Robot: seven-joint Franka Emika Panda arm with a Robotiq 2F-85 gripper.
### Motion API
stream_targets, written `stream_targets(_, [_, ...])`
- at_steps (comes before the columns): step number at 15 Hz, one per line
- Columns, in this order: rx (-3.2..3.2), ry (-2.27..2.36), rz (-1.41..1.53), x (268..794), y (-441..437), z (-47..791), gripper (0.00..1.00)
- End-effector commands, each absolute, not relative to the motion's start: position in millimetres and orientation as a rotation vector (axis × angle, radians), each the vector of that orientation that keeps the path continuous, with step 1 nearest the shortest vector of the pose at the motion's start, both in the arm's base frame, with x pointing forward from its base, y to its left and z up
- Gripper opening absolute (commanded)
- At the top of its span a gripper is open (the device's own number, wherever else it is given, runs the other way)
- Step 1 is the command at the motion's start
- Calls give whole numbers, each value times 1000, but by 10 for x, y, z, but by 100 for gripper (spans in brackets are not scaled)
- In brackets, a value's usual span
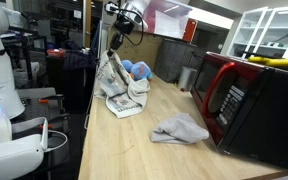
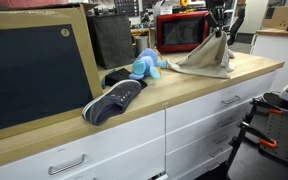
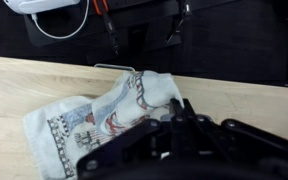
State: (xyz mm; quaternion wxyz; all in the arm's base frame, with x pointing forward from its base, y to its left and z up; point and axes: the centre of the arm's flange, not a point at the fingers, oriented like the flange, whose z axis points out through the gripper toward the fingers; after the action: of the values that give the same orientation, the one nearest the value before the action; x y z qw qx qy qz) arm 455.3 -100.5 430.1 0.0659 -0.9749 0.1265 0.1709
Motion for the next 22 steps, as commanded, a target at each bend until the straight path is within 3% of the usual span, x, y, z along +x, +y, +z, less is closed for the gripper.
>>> stream_targets(1, [-2881, 391, 603, 4500, -915, 4515, 0])
stream_targets(10, [-2771, 246, 885, 4185, -606, 4960, 0])
stream_targets(11, [-2771, 190, 911, 4158, -604, 5008, 27])
stream_targets(13, [-2756, 102, 960, 4132, -625, 5083, 34])
stream_targets(18, [-2757, 100, 918, 4302, -862, 5216, 74])
stream_targets(22, [-2804, 320, 767, 4694, -1260, 5016, 99])
